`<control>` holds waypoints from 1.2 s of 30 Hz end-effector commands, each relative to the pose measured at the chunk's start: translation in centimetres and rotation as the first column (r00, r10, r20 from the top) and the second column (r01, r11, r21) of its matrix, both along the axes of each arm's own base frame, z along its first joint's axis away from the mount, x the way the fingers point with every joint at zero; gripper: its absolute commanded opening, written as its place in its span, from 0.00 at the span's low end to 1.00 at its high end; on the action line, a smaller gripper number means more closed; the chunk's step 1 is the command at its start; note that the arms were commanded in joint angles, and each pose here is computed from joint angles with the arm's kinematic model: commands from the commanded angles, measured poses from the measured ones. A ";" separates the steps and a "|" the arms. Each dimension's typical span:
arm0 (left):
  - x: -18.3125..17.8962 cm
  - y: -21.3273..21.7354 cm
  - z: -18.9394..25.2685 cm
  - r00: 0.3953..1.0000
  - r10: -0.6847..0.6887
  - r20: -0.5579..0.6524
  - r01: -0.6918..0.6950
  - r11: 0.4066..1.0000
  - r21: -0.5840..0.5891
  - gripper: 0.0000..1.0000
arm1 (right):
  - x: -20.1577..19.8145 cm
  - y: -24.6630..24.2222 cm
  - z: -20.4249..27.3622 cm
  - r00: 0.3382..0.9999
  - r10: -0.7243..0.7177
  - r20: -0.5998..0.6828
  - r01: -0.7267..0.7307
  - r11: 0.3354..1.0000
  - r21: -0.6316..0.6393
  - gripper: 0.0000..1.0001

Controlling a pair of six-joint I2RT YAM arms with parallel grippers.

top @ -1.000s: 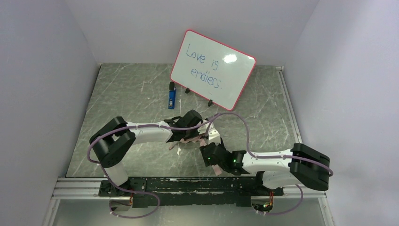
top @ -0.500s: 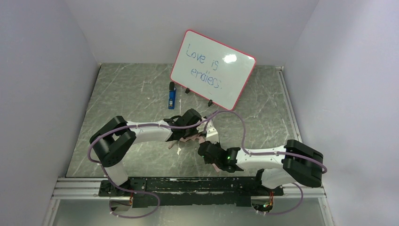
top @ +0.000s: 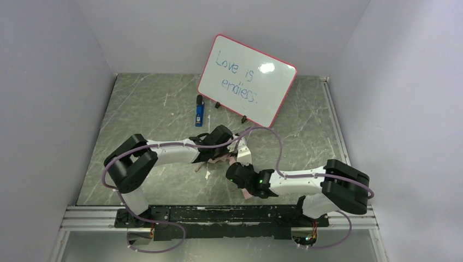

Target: Put away the umbrella

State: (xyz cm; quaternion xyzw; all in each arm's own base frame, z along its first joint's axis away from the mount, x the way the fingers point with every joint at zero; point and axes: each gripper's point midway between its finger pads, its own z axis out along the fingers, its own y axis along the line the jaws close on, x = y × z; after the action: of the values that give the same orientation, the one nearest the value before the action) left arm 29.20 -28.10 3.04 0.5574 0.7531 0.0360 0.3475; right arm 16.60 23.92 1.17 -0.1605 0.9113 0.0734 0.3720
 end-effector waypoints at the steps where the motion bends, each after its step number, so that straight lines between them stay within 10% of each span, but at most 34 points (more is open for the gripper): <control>1: -2.2 3.5 -3.8 0.996 -0.012 -0.092 0.028 0.984 0.175 0.05 | -2.2 -2.4 -3.2 0.993 0.009 -0.120 -0.024 0.992 -0.122 0.21; 7: -2.2 3.4 -3.7 0.996 -0.012 -0.093 0.028 0.984 0.173 0.05 | -2.4 -2.5 -3.0 0.992 -0.003 -0.126 -0.010 0.994 -0.105 0.00; 36: -1.8 3.7 -3.5 0.998 0.021 -0.065 -0.009 0.985 0.173 0.05 | -12.6 2.0 -1.1 0.932 0.208 -0.298 -0.154 0.969 0.194 0.00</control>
State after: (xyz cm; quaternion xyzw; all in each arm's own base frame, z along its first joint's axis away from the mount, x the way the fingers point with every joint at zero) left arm 28.40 -28.67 2.97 0.5714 0.7440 0.0353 0.3447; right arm 9.20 27.28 1.39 -0.1808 0.9103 0.1781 0.3271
